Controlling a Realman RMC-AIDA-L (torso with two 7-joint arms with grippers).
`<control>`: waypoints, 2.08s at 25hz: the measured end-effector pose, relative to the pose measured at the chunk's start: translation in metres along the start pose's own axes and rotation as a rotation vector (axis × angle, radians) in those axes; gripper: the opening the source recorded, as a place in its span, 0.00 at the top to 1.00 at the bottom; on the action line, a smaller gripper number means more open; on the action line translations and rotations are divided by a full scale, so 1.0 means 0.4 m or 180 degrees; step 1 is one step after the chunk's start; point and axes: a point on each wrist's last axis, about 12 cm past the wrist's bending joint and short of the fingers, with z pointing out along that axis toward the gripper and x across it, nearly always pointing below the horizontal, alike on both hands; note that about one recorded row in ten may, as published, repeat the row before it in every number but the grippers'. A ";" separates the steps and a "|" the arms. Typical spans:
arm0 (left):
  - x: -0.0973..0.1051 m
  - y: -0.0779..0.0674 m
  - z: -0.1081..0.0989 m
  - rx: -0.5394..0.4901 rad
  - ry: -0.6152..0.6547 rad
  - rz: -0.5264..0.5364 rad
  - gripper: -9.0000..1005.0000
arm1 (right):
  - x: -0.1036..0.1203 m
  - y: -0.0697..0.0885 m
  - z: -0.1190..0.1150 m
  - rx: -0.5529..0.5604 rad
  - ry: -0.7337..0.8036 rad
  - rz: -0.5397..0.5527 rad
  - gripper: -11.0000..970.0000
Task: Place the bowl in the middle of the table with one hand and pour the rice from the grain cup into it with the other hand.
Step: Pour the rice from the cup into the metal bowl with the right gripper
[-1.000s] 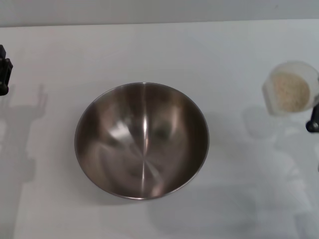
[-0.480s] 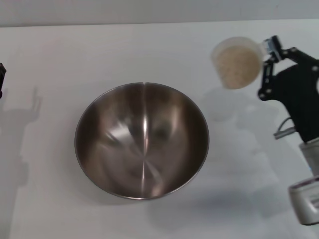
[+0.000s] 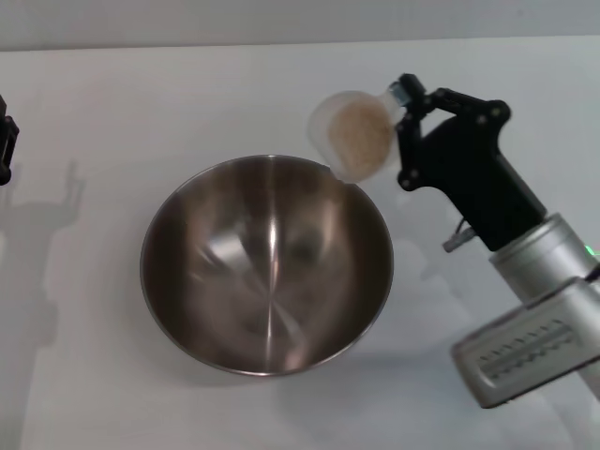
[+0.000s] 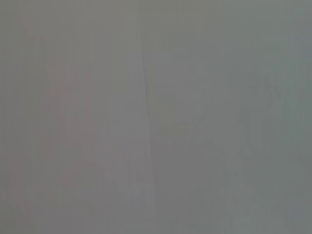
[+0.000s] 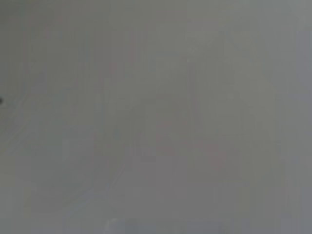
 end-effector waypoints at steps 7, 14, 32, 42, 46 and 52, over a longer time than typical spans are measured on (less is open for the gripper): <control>0.001 -0.003 -0.002 0.0006 0.0007 -0.0007 0.27 | -0.034 0.042 0.027 -0.0261 -0.0116 -0.0622 0.95; 0.002 -0.004 -0.004 0.0020 0.0014 -0.0008 0.27 | -0.076 0.074 0.042 -0.0335 -0.0221 -0.1517 0.94; 0.002 -0.006 -0.004 0.0028 0.0016 -0.0008 0.27 | -0.134 0.115 0.022 -0.0328 -0.0524 -0.3331 0.93; 0.001 -0.007 -0.002 0.0033 0.0011 -0.0010 0.27 | -0.149 0.136 0.011 -0.0377 -0.0739 -0.4062 0.92; 0.001 -0.007 -0.001 0.0035 0.0010 -0.0010 0.27 | -0.150 0.142 0.010 -0.0396 -0.0818 -0.4342 0.92; 0.002 -0.008 -0.002 0.0040 0.0017 -0.0010 0.27 | -0.153 0.155 0.010 -0.0457 -0.0987 -0.4647 0.92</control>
